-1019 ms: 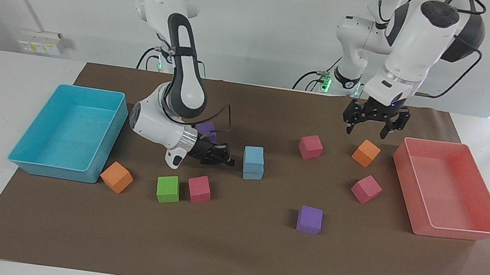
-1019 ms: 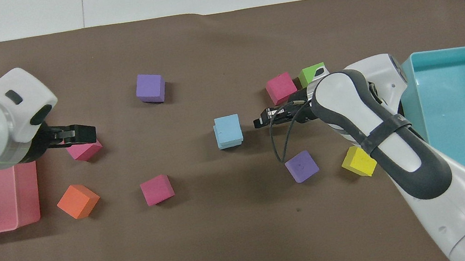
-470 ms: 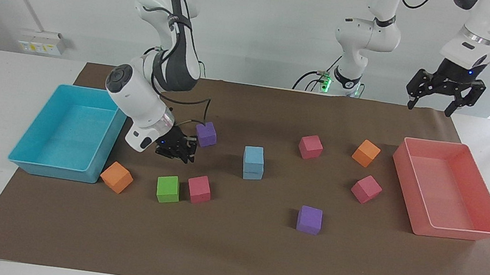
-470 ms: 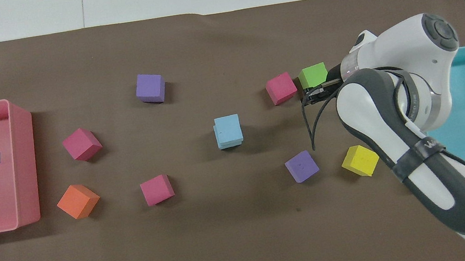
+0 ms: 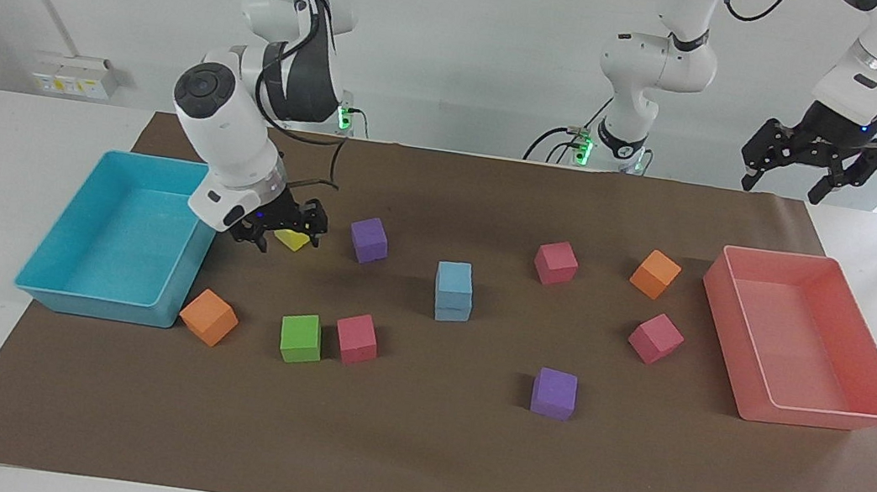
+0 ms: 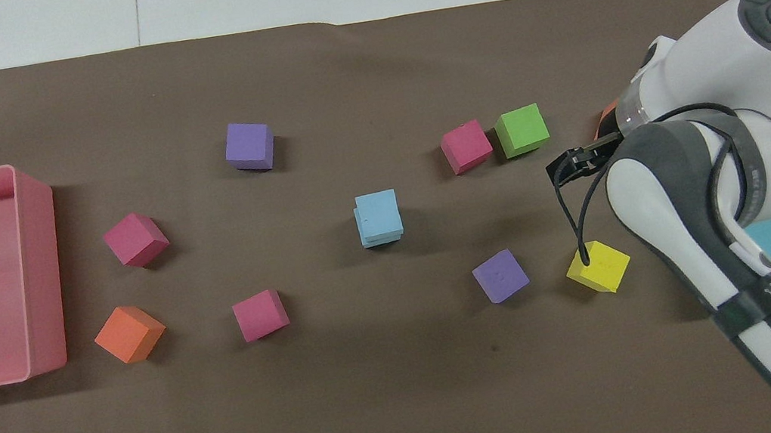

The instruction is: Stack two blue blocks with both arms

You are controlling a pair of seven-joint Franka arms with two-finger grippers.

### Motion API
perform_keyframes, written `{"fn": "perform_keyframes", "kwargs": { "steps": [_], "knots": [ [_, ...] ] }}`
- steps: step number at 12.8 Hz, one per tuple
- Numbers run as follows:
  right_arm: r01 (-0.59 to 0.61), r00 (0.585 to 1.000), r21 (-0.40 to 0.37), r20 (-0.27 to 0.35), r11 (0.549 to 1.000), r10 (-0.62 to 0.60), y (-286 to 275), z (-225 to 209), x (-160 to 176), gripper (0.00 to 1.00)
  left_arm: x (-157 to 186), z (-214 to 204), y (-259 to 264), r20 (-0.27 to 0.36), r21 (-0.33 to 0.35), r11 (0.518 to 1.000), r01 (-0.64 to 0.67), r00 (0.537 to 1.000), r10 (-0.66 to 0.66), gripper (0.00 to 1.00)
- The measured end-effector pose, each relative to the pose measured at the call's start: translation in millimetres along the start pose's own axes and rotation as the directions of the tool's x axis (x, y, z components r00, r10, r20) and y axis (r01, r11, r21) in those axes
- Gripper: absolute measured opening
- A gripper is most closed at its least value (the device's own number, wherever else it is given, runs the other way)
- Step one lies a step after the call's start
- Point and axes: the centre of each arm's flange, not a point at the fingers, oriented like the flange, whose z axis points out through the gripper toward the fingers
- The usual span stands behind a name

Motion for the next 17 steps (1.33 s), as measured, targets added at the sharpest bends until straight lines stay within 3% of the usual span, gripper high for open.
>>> {"fn": "perform_keyframes", "kwargs": {
  "steps": [6,11,17],
  "knots": [
    [-0.099,0.994,-0.084,-0.053,0.992,0.095,81,-67,-32,1.0,6,-1,3,0.0,0.0,1.0,-0.01,1.0,0.01,1.0],
    [-0.216,0.974,-0.074,-0.092,0.974,0.209,141,-115,-75,1.0,3,-1,4,0.017,-0.002,1.0,-0.012,1.0,0.012,1.0],
    [-0.403,0.912,-0.036,-0.1,0.914,0.398,119,-199,-117,1.0,2,-1,2,0.017,-0.002,1.0,-0.008,1.0,0.008,1.0]
  ]
}}
